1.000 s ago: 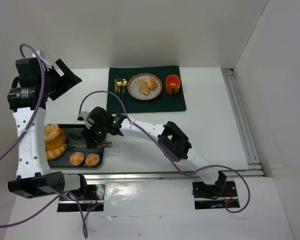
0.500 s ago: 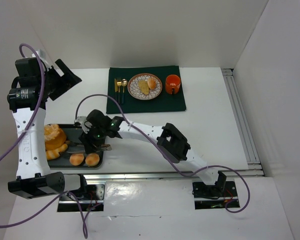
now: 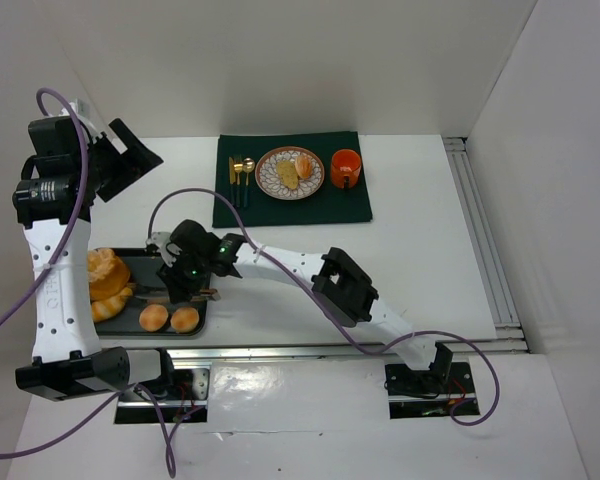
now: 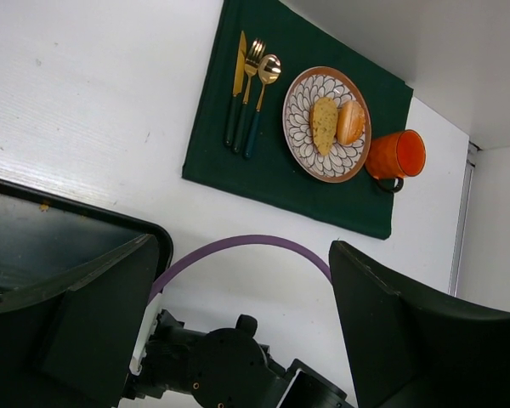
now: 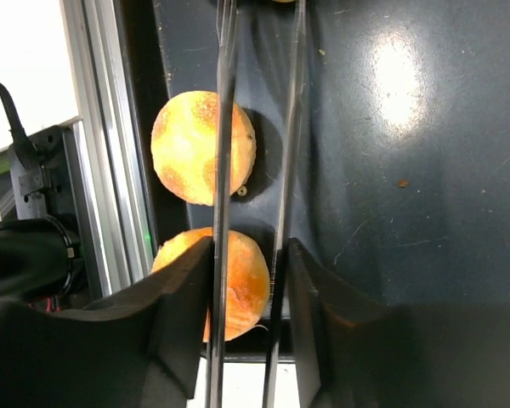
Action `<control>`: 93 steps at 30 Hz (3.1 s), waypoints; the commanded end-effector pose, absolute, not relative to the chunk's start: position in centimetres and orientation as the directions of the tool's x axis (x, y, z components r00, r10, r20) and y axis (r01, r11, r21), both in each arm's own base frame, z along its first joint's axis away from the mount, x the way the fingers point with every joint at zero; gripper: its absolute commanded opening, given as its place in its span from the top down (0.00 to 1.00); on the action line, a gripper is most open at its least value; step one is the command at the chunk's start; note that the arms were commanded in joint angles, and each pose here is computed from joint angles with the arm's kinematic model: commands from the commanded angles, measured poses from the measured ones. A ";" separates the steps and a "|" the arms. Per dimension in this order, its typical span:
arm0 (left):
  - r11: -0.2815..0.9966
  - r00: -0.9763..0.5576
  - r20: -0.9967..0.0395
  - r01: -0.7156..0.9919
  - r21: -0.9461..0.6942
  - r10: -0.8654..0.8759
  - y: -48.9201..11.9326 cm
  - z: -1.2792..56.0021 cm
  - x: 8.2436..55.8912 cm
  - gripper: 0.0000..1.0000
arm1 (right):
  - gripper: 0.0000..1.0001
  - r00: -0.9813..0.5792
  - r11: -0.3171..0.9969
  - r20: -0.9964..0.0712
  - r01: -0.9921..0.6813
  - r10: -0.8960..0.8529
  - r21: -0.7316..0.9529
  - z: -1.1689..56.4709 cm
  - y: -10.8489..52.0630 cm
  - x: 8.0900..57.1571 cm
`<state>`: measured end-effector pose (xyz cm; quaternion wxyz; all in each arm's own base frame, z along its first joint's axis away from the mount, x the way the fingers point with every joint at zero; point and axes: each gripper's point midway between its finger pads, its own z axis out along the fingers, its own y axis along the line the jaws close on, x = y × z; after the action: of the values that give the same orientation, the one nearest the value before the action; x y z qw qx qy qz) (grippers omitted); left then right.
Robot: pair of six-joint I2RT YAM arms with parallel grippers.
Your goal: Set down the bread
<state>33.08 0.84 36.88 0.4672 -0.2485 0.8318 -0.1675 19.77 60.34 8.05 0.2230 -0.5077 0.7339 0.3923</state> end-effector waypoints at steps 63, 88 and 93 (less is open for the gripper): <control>0.820 -0.422 -0.705 -0.246 -0.517 -0.571 1.0 37.1 34.1 0.05 | 1.00 -0.386 0.835 -0.922 -0.502 0.015 0.224 28.0 29.8 38.1; 0.812 -0.438 -0.685 -0.264 -0.521 -0.582 1.0 36.1 34.3 0.05 | 0.56 -0.515 0.912 -0.853 -0.305 0.085 0.275 19.9 26.7 43.2; 0.811 -0.444 -0.680 -0.268 -0.520 -0.583 1.0 36.0 34.4 0.05 | 0.46 -0.513 0.914 -0.853 -0.297 0.090 0.275 20.3 25.9 42.8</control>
<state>33.91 1.14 35.18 0.4474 -0.2584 0.8405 -0.1632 42.20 26.18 16.86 0.4472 -0.0729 0.8728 0.1813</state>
